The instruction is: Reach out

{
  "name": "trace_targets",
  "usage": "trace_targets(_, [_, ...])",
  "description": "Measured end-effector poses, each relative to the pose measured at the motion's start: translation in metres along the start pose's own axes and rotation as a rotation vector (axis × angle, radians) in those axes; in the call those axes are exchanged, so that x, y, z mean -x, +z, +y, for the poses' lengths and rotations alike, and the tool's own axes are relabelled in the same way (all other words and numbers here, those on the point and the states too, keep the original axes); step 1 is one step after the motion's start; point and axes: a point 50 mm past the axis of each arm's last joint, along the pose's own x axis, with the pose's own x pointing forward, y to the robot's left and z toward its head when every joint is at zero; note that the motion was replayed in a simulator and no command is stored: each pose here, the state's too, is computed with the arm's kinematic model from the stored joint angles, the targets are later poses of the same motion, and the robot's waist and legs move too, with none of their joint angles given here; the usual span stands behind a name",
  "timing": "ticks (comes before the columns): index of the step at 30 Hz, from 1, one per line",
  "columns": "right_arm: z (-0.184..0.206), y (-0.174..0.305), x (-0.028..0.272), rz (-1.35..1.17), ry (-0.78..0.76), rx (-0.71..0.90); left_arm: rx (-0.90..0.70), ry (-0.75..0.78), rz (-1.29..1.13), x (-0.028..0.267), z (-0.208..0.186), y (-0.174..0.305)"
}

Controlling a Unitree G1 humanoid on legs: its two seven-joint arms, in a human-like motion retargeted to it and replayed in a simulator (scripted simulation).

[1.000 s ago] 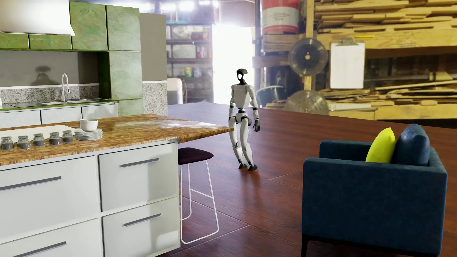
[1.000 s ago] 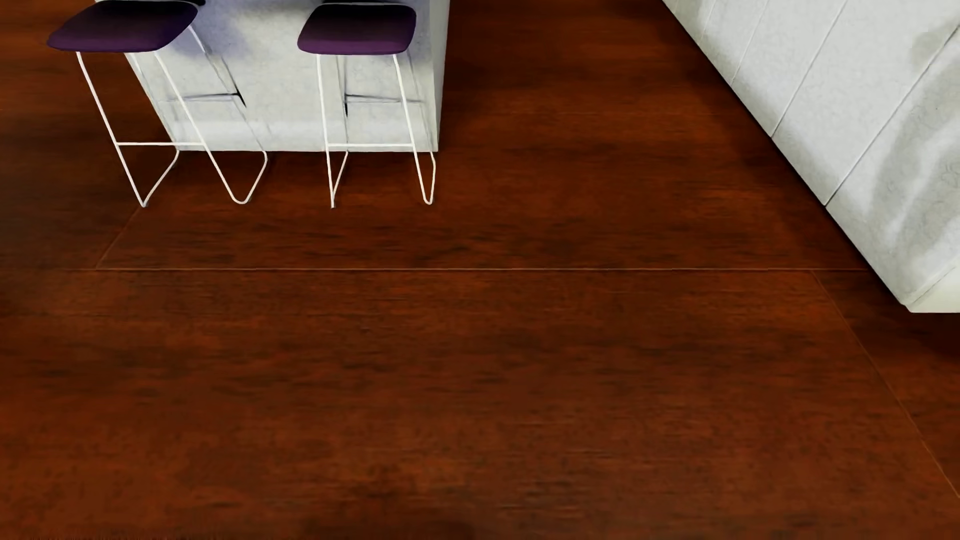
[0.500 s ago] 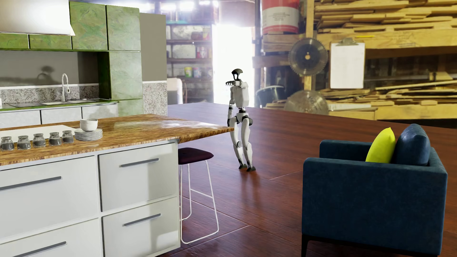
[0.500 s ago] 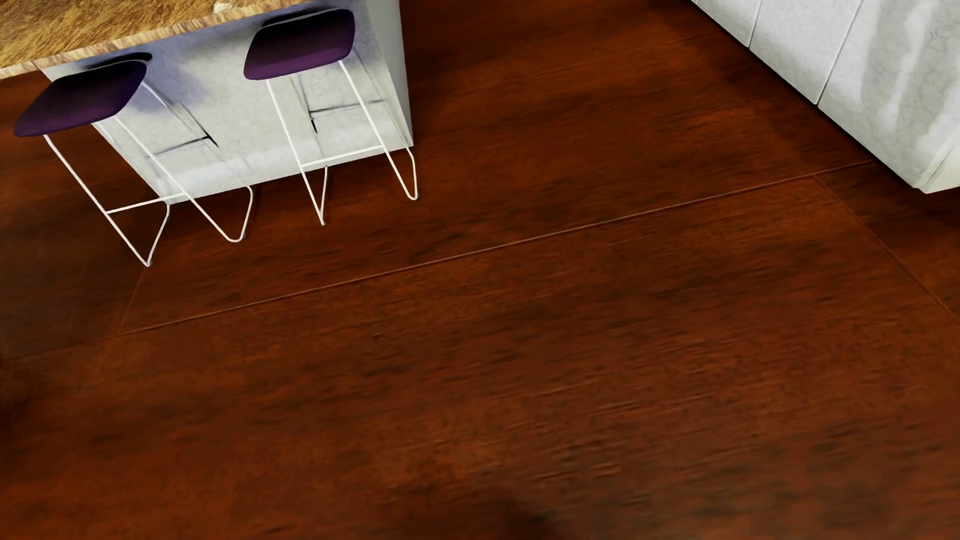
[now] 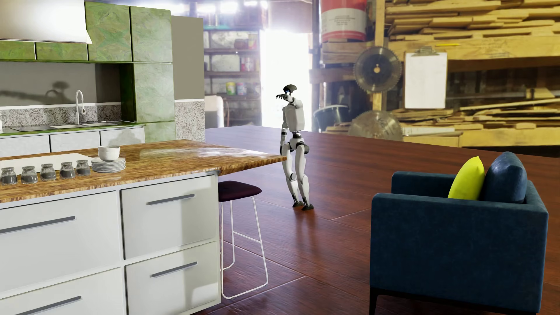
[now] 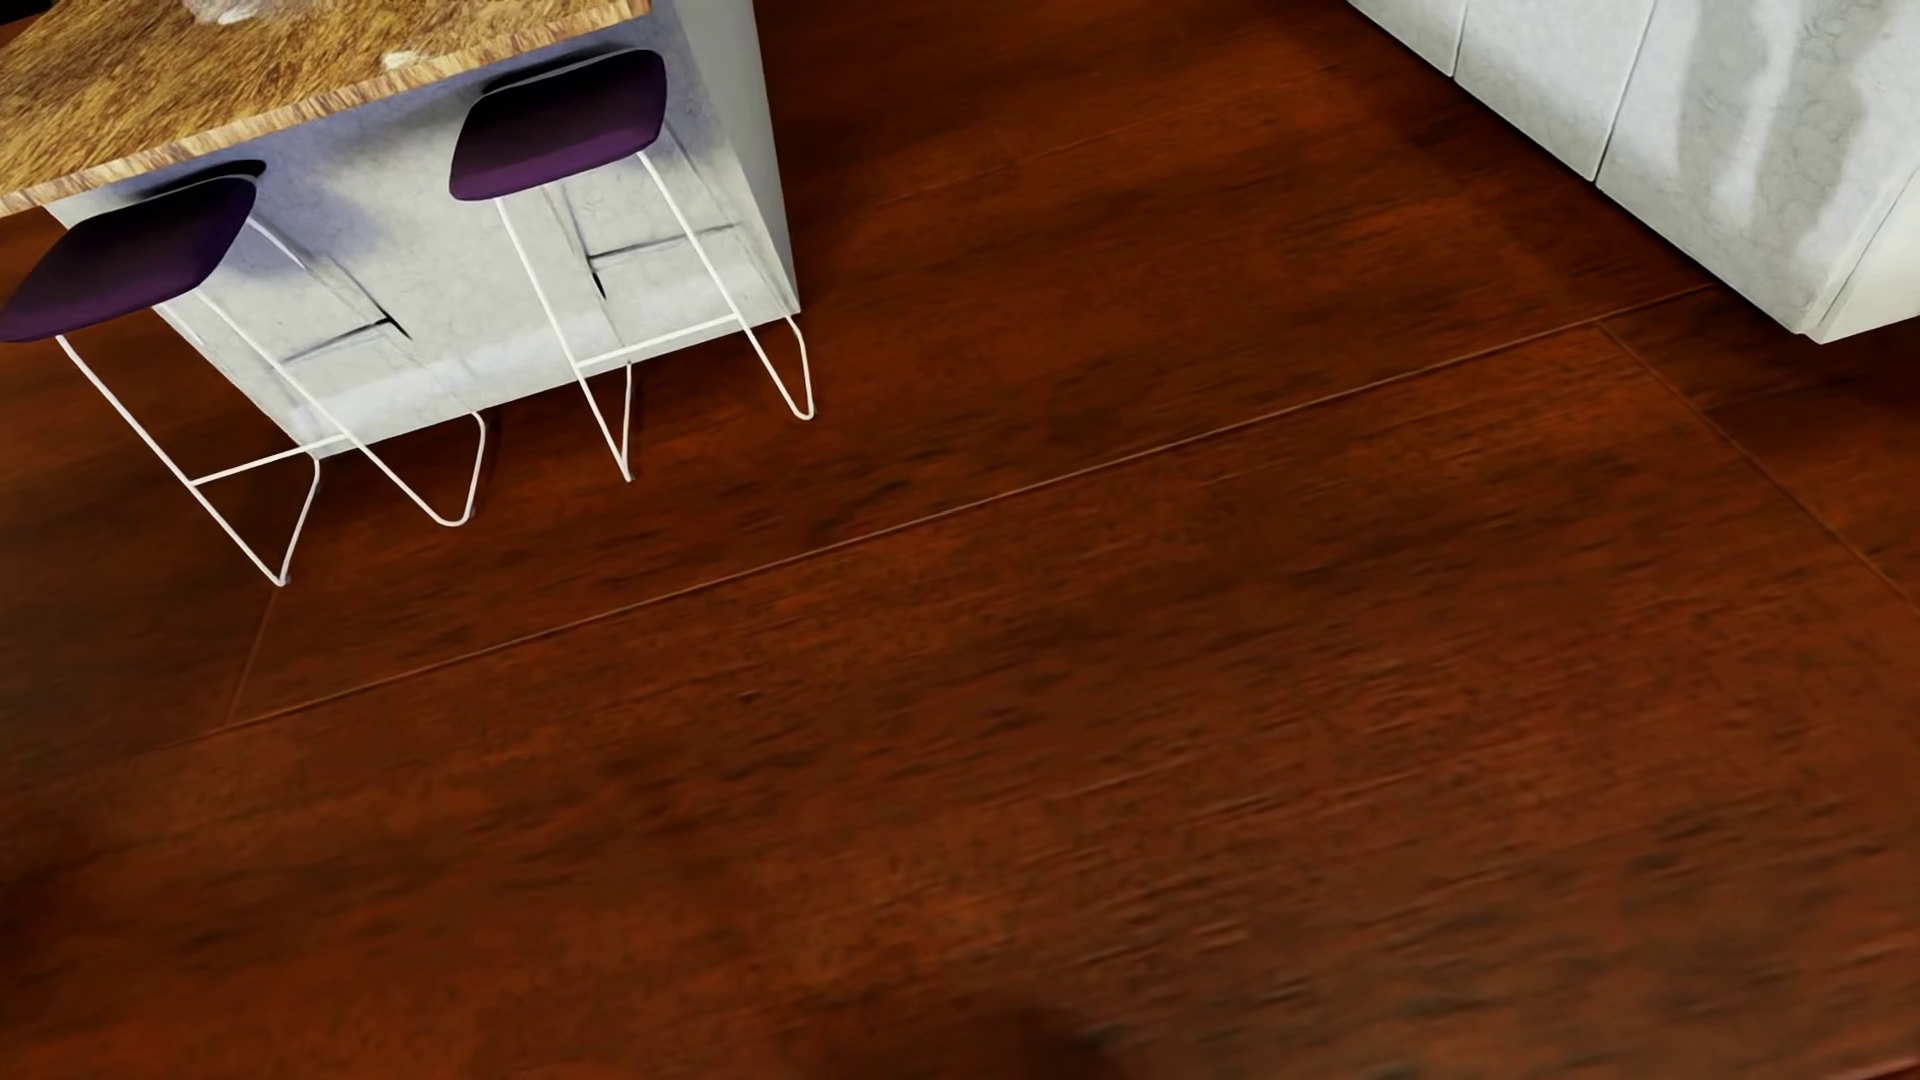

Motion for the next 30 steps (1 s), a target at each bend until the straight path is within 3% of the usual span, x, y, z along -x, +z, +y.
trace_targets(30, [0.002,-0.002,0.0,0.005,0.01,0.026,0.005,0.014,0.004,0.0,0.006,-0.003])
